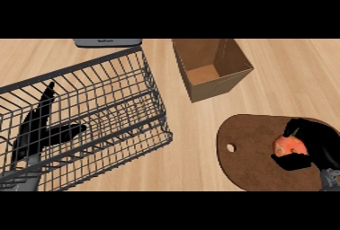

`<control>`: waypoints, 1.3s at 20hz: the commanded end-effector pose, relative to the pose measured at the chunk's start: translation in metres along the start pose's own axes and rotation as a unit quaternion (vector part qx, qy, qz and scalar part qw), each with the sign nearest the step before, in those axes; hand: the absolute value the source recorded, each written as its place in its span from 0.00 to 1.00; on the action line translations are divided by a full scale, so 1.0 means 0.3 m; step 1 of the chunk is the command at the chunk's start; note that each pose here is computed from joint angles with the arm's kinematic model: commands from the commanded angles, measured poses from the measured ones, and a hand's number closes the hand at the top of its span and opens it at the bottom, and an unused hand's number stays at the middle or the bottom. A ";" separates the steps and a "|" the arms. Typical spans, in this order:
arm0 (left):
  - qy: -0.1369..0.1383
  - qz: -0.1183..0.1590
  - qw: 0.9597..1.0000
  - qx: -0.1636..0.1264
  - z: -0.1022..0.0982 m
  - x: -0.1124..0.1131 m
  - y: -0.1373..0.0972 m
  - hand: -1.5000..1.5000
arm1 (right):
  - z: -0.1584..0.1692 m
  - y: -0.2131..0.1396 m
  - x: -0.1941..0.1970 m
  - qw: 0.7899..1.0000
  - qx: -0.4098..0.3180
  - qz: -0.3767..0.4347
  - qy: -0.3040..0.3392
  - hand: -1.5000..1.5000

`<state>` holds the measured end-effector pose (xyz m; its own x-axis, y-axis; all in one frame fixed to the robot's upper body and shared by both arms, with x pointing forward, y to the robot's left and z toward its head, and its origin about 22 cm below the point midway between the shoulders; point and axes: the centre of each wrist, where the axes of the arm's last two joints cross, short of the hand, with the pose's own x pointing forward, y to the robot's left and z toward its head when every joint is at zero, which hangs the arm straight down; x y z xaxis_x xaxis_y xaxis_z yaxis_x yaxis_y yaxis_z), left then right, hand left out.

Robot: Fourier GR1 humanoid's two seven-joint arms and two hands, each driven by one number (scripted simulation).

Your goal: Pick the squash from the cutting board and place it in the cardboard box

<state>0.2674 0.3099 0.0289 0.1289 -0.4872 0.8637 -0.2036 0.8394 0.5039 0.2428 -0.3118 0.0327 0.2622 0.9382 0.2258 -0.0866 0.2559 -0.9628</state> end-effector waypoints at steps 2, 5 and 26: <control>0.044 -0.026 0.998 0.020 -0.010 -0.100 0.141 0.50 | 0.020 -0.118 0.033 0.994 -0.086 0.021 0.069 1.00; 0.042 -0.024 0.999 0.021 0.028 -0.103 0.116 0.50 | 0.067 -0.214 0.108 0.987 -0.154 0.011 0.042 1.00; 0.037 -0.011 0.999 0.003 -0.055 -0.040 0.118 0.50 | -0.115 -0.501 0.606 0.964 -0.201 -0.150 -0.087 1.00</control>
<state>0.2796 0.3054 0.0330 0.1149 -0.4817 0.8688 -0.1741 0.8512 0.4951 0.3138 -0.2101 0.1935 0.0619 0.8952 0.4414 0.3534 0.3939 -0.8485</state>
